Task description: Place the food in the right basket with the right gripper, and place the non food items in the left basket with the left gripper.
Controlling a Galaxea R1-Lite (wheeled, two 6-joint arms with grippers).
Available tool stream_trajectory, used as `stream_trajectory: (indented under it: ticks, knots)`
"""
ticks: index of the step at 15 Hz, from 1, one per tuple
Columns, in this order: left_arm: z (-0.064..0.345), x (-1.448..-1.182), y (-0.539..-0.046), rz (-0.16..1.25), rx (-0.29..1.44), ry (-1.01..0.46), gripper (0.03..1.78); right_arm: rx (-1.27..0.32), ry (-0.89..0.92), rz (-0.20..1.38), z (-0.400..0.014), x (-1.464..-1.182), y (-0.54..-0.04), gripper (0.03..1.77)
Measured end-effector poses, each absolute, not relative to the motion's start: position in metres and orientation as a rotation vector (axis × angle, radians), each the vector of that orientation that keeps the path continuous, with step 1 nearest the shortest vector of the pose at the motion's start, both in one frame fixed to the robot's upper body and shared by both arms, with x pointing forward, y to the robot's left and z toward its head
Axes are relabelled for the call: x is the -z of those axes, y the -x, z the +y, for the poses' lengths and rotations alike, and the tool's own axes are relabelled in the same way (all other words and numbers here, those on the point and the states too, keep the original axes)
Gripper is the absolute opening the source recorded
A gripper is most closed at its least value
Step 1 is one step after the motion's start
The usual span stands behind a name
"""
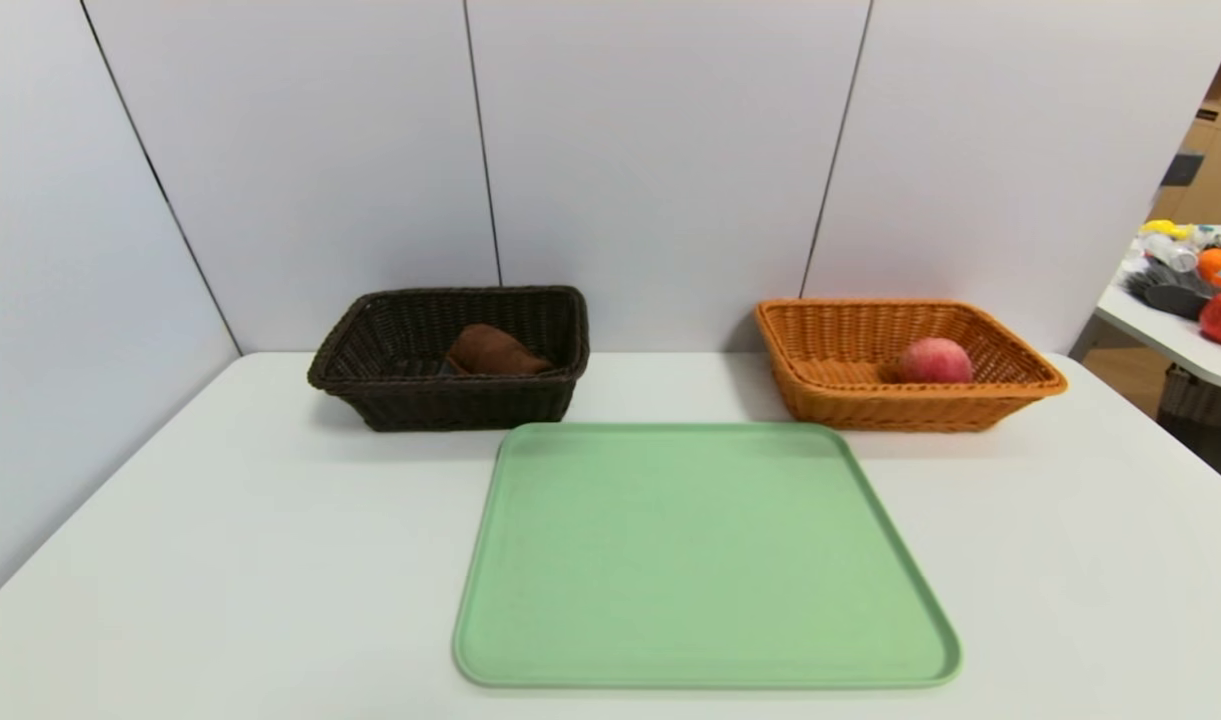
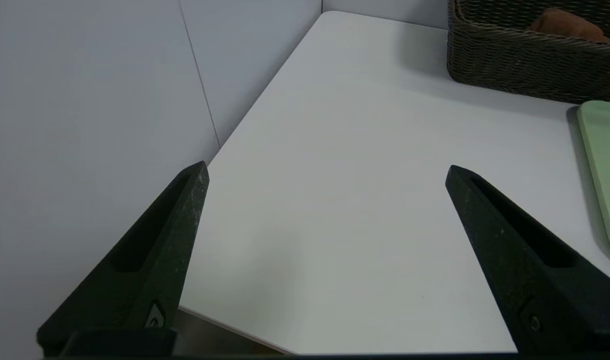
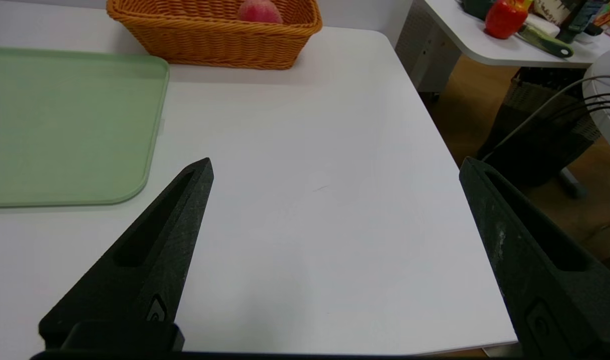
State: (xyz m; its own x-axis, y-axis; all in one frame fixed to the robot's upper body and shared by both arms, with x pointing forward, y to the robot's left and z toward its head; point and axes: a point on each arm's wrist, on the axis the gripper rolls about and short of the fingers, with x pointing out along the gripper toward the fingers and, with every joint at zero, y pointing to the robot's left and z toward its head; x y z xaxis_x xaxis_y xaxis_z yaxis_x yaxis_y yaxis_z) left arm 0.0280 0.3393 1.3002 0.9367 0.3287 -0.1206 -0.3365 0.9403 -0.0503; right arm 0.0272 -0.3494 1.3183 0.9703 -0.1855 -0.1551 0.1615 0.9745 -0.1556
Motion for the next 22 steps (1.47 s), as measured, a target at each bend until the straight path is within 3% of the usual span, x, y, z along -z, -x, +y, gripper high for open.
stream_trajectory:
  ticks: [6, 12, 18, 22]
  knots:
    - [0.339, -1.284, -0.027, 0.127, -0.222, 0.022, 1.69, 0.207, 0.141, 0.151, -0.347, -1.325, -0.025, 1.7]
    - [0.338, -1.262, -0.022, 0.115, -0.167, -0.034, 1.69, 0.217, 0.131, 0.146, -0.342, -1.31, -0.019, 1.7]
    - [0.335, -1.246, -0.035, -0.095, -0.024, -0.115, 1.69, 0.078, 0.114, -0.021, -0.339, -1.278, -0.003, 1.7]
    - [0.334, -1.221, -0.058, -0.206, -0.015, -0.149, 1.69, 0.021, 0.142, -0.159, -0.337, -1.255, -0.033, 1.7]
